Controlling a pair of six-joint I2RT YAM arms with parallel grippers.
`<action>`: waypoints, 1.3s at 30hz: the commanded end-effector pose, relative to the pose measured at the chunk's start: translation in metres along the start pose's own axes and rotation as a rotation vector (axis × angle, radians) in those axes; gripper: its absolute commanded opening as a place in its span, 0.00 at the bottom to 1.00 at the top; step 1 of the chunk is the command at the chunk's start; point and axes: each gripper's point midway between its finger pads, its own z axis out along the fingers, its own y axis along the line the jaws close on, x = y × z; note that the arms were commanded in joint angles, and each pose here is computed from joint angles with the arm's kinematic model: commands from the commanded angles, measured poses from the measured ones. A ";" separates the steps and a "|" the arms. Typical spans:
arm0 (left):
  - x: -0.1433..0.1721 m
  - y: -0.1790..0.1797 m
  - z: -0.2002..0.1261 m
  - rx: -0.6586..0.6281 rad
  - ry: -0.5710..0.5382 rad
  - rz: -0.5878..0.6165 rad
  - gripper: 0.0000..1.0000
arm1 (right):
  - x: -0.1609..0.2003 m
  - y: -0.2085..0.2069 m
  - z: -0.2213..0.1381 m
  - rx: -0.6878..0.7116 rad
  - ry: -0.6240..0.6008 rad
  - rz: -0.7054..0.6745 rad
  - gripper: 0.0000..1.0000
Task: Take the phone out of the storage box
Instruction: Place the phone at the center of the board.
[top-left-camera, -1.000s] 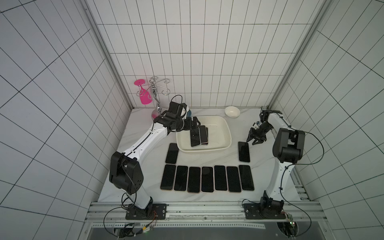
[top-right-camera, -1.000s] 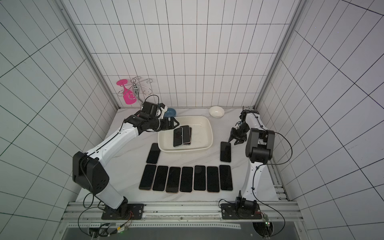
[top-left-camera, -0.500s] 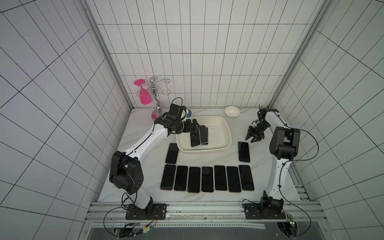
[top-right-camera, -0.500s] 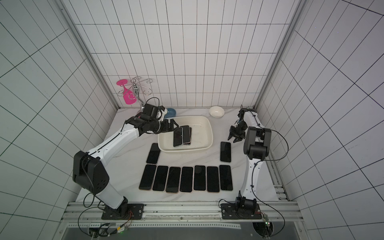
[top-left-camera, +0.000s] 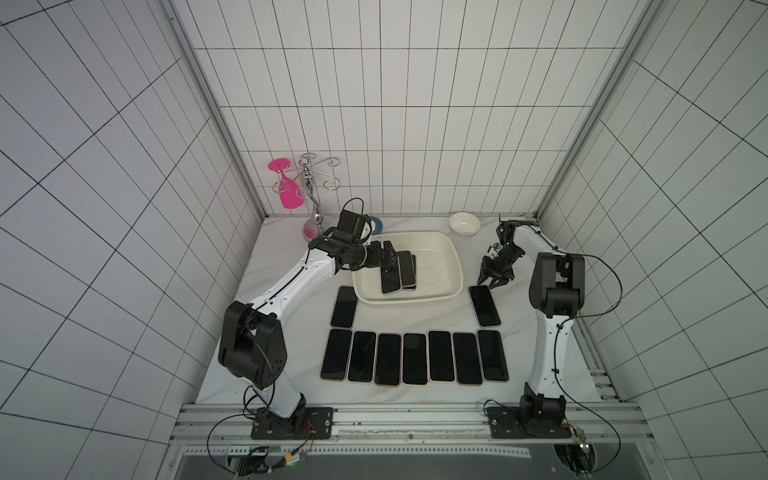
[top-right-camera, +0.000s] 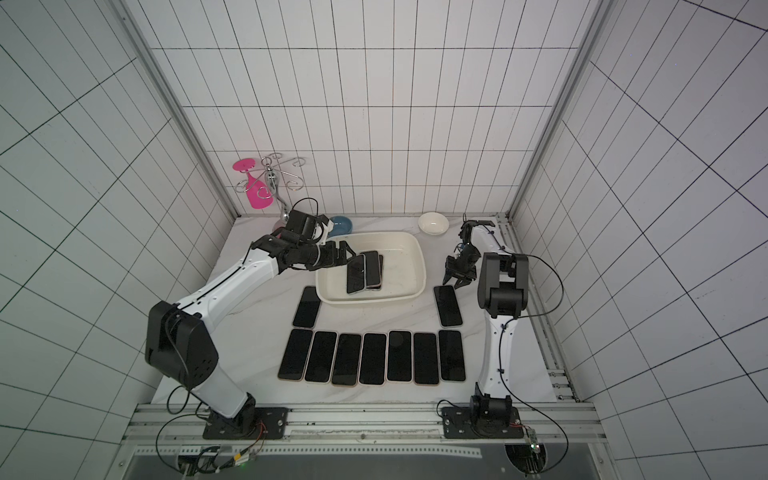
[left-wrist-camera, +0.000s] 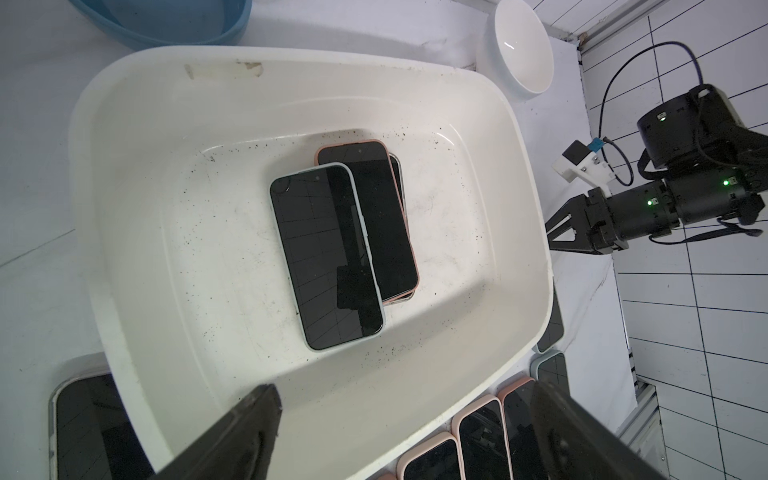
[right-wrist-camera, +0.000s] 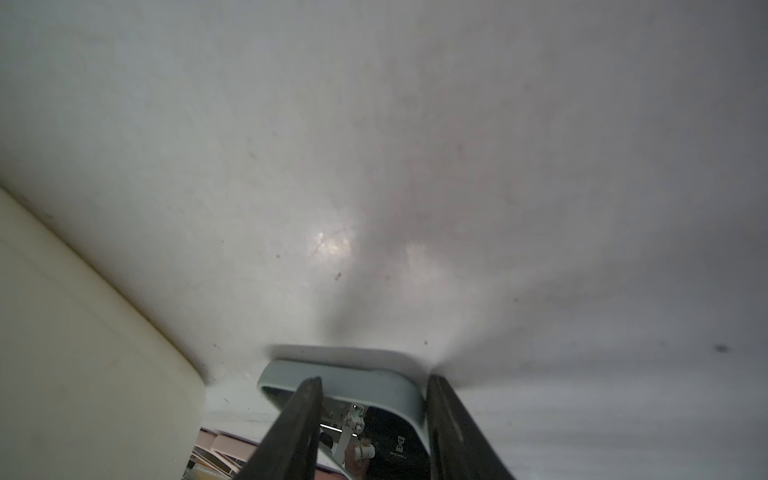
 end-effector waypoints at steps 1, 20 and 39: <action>-0.004 0.001 -0.002 0.001 -0.023 0.001 0.98 | 0.009 -0.007 0.008 0.012 0.027 0.032 0.44; -0.001 0.007 -0.003 -0.023 -0.019 -0.008 0.98 | 0.037 -0.028 -0.018 -0.245 -0.118 0.282 0.42; 0.000 0.003 -0.011 -0.008 -0.033 -0.014 0.98 | 0.098 -0.058 0.017 -0.227 -0.062 0.428 0.17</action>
